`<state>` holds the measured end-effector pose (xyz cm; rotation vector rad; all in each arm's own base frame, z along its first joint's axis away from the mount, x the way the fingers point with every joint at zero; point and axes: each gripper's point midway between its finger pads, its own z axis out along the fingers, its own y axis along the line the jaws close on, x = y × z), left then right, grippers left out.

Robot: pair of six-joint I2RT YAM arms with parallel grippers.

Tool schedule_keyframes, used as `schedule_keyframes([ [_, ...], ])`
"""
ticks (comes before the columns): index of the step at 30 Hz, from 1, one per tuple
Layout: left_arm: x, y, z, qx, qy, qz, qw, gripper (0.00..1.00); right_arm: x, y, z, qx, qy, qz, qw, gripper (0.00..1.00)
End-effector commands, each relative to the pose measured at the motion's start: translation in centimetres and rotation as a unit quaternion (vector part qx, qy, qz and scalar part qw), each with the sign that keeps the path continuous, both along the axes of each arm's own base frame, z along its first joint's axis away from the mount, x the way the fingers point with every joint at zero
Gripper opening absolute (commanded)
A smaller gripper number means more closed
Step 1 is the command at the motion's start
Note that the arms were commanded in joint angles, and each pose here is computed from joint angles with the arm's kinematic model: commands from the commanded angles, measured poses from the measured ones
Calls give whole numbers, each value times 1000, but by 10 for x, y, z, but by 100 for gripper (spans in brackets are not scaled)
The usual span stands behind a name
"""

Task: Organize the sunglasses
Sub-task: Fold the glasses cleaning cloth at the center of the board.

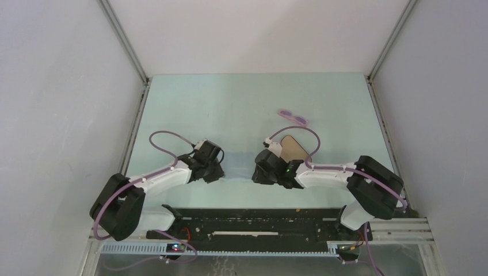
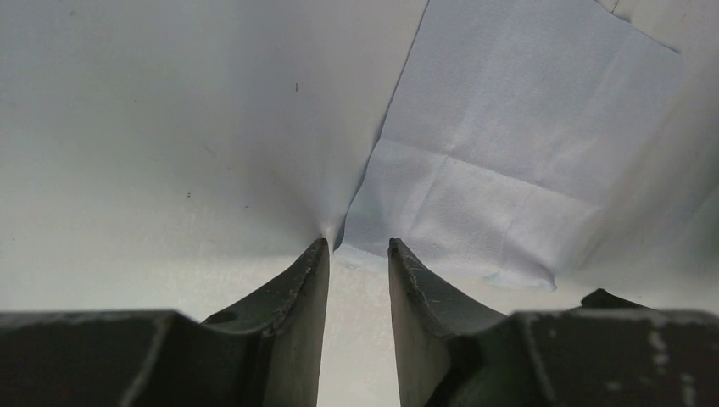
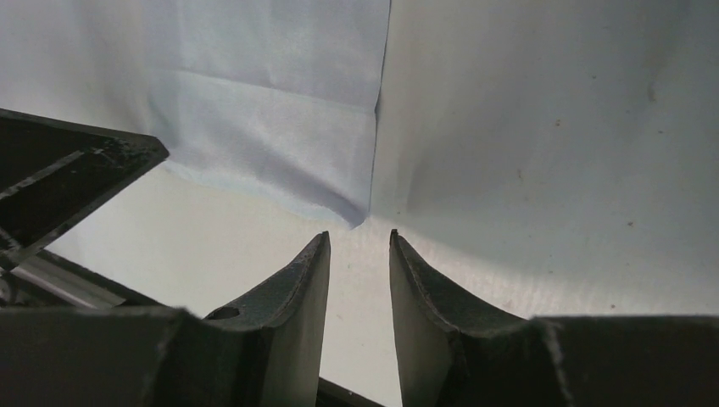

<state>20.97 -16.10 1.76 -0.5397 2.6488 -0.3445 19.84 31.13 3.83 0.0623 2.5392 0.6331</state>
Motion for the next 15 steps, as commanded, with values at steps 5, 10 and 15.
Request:
schedule_keyframes([
  [5,-17,9,-19,20,37,3,999,25,12,16,-4,-32,-28,22,999,39],
  [10,-18,9,-22,24,41,3,999,14,12,19,-10,-38,-24,26,999,36],
  [15,-18,10,-23,27,42,3,999,2,13,18,-13,-38,-18,25,999,30],
])
